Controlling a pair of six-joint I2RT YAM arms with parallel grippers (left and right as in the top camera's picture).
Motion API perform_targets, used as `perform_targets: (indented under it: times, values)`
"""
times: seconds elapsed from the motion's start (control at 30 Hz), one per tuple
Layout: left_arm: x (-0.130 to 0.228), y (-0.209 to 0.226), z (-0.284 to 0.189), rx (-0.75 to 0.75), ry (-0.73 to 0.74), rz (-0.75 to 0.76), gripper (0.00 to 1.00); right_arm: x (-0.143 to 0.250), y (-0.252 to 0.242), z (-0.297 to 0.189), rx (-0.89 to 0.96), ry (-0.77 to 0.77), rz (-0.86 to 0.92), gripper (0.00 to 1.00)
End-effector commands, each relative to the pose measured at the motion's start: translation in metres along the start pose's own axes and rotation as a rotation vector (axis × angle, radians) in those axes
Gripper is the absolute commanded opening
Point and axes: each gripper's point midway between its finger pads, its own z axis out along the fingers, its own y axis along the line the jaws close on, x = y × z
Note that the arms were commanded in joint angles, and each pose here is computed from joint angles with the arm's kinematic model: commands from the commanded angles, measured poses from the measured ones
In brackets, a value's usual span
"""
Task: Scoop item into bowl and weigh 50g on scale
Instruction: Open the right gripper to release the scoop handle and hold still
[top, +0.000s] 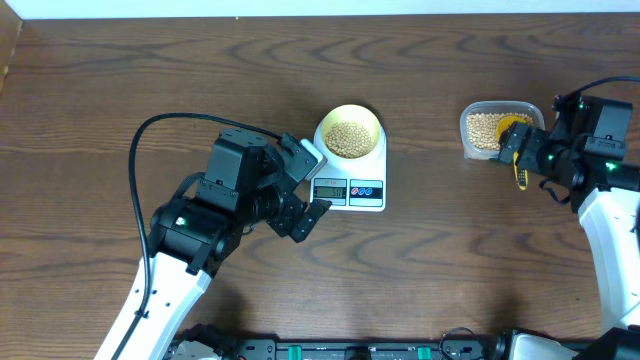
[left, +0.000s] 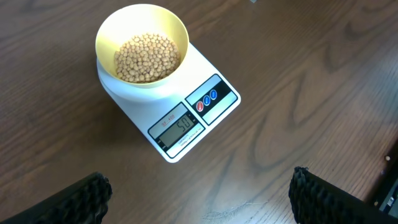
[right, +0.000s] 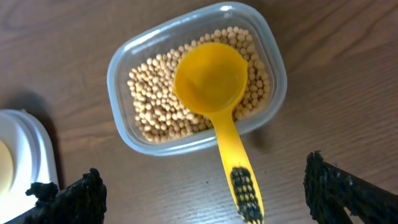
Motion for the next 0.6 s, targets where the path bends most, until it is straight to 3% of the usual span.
perform_targets:
  times: [0.0,0.27,0.57]
  values:
    - [0.000,0.000,0.001,0.009,-0.001,0.012,0.94,-0.008,-0.001,-0.007,0.006,-0.024,-0.080,0.99]
    - [0.000,0.000,0.001,0.009,-0.001,0.012,0.94,-0.013,0.002,-0.021,0.010,-0.004,-0.317,0.99]
    - [0.000,0.000,0.001,0.009,-0.001,0.012,0.94,-0.018,0.004,-0.029,0.014,0.001,-0.401,0.99]
